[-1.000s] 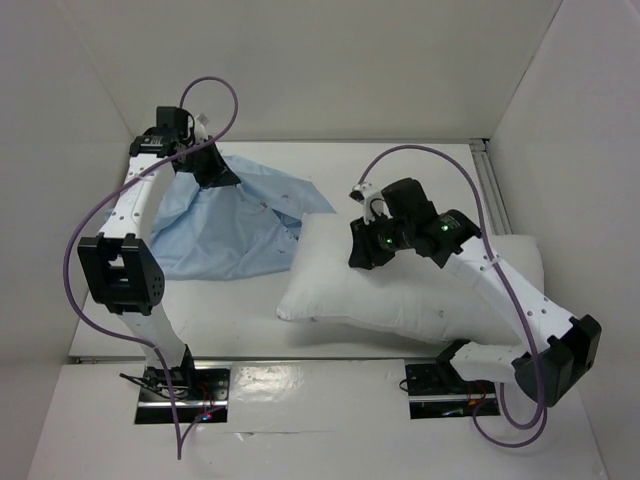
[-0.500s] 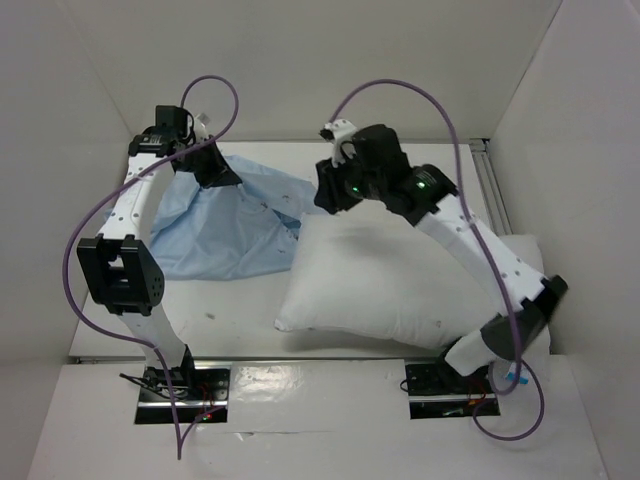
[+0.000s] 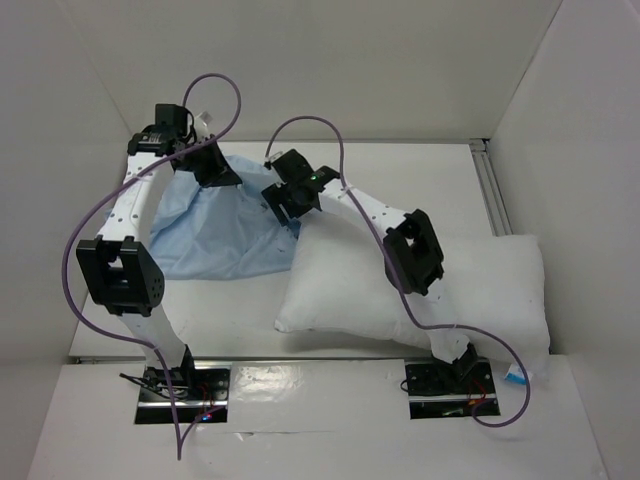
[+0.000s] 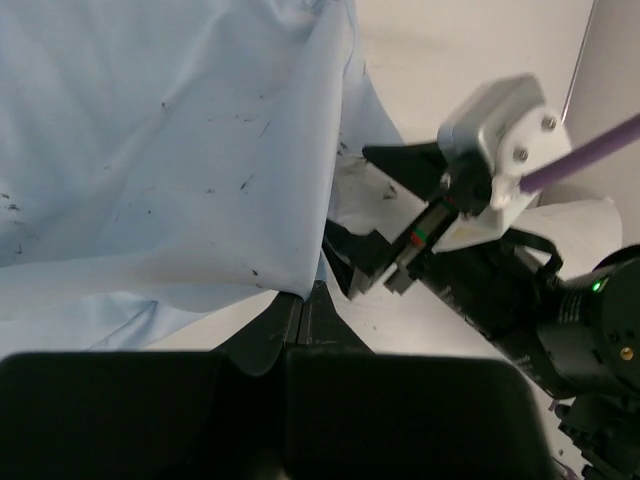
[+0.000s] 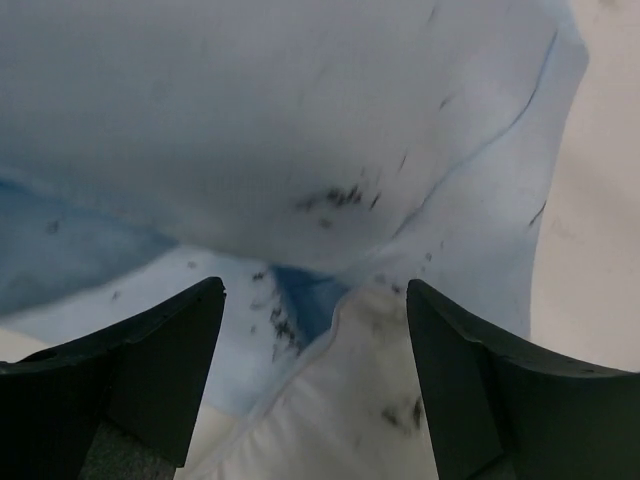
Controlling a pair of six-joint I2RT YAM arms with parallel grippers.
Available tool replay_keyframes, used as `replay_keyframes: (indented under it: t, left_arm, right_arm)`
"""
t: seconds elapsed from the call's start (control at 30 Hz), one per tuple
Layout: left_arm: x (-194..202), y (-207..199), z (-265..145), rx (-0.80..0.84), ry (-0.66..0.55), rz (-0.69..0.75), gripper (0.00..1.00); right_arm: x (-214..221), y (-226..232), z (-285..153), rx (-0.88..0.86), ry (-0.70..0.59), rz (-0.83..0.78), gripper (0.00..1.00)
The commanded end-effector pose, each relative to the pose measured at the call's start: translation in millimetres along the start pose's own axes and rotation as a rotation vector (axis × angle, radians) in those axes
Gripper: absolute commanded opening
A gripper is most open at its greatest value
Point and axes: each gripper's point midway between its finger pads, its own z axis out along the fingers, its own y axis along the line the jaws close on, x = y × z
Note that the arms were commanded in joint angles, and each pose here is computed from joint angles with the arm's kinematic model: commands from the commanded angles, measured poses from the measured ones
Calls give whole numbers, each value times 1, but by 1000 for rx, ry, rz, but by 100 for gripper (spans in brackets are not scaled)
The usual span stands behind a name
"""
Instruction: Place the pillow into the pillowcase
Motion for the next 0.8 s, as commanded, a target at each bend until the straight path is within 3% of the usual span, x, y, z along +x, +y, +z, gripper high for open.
replay_keyframes:
  t: [0.0, 0.07, 0.17, 0.2, 0.33, 0.53, 0.77]
  left_arm:
    - [8, -10, -16, 25, -11, 57, 0]
    - [10, -8, -15, 22, -3, 53, 0]
    - [11, -9, -19, 23, -5, 63, 0]
    - [12, -11, -19, 32, 0, 63, 0]
    - [16, -13, -26, 31, 2, 74, 0]
    - [41, 2, -28, 6, 65, 111, 0]
    - [93, -9, -22, 26, 170, 193, 0]
  right_arm:
    - [-50, 0, -1, 53, -145, -33, 81]
    - [-45, -7, 17, 100, -127, -32, 79]
    - [-57, -21, 23, 191, -176, -1, 57]
    - [-56, -23, 24, 206, -180, 1, 37]
    - [-80, -42, -2, 237, -270, 61, 0]
    - [-102, -81, -59, 234, -381, 148, 0]
    - [-96, -151, -62, 328, -394, 239, 0]
